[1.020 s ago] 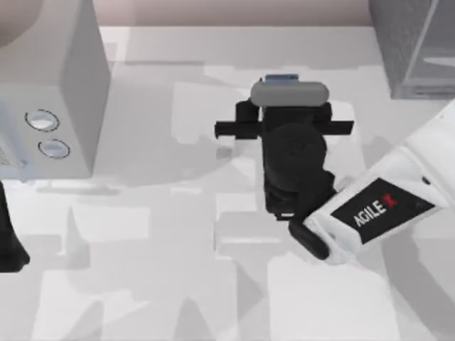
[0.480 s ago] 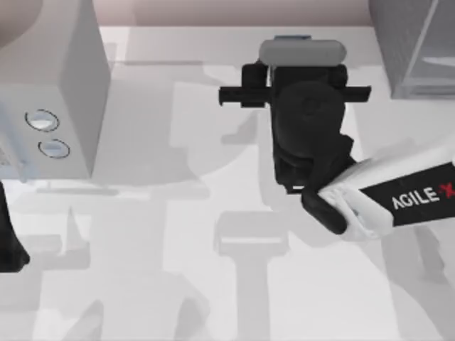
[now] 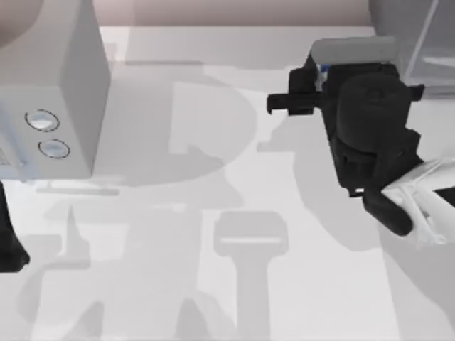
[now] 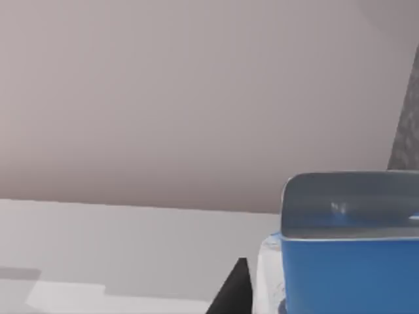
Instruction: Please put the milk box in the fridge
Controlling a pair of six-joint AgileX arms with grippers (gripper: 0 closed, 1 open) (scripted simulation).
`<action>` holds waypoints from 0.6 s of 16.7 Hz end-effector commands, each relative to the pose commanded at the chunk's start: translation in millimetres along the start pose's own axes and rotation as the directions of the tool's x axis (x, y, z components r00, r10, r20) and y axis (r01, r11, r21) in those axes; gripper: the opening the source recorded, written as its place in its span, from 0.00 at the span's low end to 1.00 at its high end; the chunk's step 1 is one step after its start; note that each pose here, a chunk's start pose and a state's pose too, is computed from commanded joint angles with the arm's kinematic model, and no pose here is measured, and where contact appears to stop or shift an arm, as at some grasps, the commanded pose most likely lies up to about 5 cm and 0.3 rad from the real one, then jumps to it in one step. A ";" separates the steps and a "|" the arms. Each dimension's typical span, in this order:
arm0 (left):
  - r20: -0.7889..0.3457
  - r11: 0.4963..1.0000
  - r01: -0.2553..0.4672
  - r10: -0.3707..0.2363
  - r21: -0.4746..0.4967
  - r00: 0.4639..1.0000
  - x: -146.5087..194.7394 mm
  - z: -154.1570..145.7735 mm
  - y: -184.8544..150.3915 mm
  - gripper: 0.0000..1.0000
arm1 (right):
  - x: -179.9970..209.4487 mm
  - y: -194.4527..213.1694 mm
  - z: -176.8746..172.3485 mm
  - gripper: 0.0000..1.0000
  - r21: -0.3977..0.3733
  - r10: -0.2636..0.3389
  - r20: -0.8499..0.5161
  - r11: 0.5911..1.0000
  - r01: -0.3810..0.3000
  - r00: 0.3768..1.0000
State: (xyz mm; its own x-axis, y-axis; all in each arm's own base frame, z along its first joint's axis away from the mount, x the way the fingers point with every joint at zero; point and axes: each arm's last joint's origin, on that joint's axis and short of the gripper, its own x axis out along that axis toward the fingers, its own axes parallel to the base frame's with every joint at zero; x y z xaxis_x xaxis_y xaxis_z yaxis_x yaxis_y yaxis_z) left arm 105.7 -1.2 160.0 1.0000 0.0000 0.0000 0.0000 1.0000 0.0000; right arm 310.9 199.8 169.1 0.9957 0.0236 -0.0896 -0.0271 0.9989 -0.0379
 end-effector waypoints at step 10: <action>0.000 1.000 0.000 0.000 0.000 1.000 0.0 0.0 0.0 1.00 | -140.6 -159.6 6.7 0.00 0.043 0.018 -0.089 0.999 -0.014 0.996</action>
State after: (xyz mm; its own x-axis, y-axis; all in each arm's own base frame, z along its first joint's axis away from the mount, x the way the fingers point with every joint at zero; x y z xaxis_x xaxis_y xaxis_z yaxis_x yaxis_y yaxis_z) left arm 105.7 -1.2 160.0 1.0000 0.0000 0.0000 0.0000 1.0000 0.0000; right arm 175.8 37.3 194.5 0.9831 0.0382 -0.1788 -0.0377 0.9993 0.0064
